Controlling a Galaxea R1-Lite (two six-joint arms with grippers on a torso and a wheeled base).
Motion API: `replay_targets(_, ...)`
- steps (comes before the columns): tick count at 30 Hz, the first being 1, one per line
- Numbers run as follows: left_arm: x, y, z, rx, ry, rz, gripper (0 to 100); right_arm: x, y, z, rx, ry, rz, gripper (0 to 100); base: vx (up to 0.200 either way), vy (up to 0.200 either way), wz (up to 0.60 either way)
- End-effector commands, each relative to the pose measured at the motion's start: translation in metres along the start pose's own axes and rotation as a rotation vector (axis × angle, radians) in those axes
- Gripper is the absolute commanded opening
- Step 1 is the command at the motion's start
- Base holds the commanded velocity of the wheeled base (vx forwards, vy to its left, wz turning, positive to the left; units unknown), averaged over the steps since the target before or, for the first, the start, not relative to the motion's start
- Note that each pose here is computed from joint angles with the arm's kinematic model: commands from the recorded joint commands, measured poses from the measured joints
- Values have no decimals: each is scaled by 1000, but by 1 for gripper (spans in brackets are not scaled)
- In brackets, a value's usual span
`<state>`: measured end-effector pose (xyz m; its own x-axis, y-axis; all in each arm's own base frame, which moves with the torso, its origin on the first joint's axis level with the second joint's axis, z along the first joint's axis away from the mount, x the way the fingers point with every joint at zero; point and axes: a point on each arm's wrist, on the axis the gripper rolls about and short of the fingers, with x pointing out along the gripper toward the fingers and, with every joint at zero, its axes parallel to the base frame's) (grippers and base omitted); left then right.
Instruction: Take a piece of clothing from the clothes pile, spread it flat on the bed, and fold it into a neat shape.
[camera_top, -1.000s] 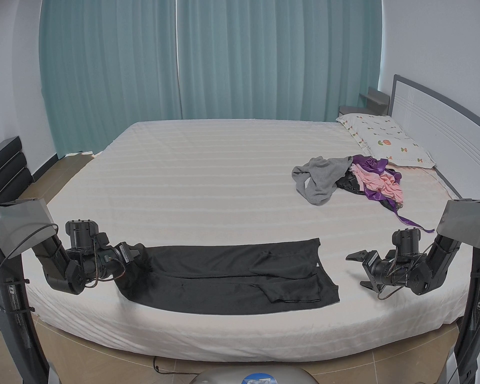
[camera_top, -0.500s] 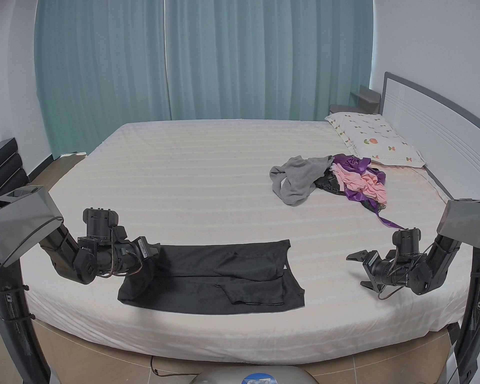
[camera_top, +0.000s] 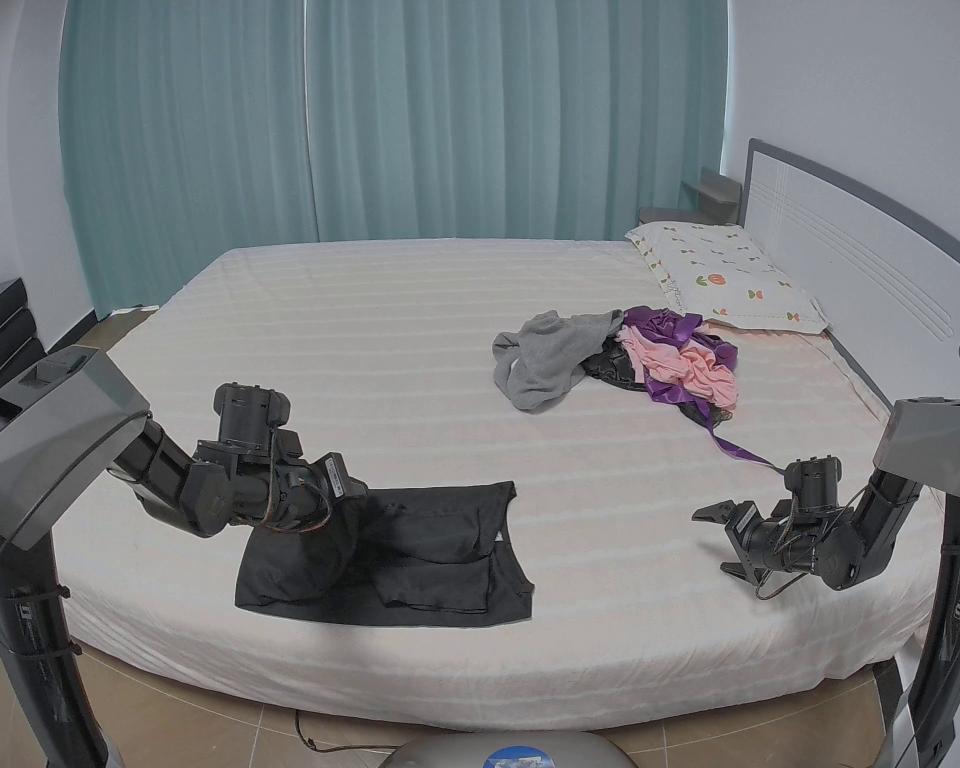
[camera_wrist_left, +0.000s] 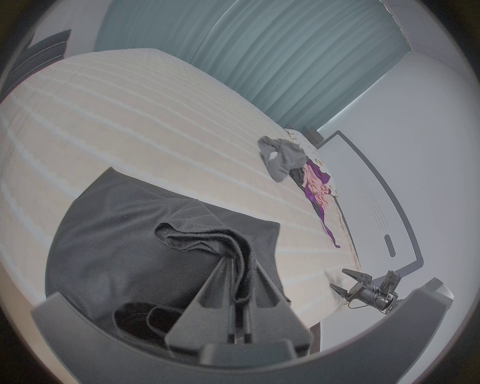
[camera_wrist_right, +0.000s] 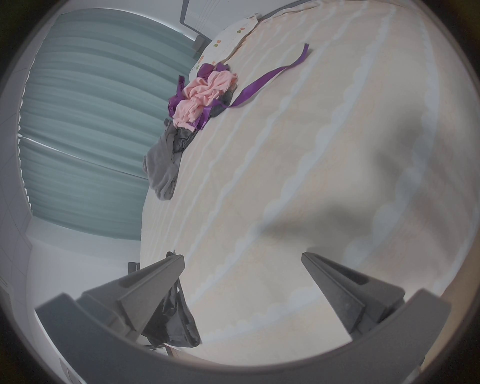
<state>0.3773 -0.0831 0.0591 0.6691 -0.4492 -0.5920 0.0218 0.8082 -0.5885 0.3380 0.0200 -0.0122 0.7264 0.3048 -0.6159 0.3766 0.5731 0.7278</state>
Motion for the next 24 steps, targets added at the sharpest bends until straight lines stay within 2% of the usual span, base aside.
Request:
replay_targets(1,16,-17,3,25,-1,0,0,0,0,0,0,1,1,100,0,0,0)
replay_targets(10,45,-37,-17,68,20,35,0,0,0,-1,-3,2,1,100,0,0,0)
replay_targets(17,55,-50,-24,19,13,35,0,0,0,-1,-1,1,-1,100,0,0,0)
replay_targets(18,56,-50,-24,17,15,36,100,0,0,-1,-2,1,-1,100,0,0,0)
replay_targets(24,53,-56,-23,-11,4,24,100,0,0,-1,-2,1,-1,100,0,0,0)
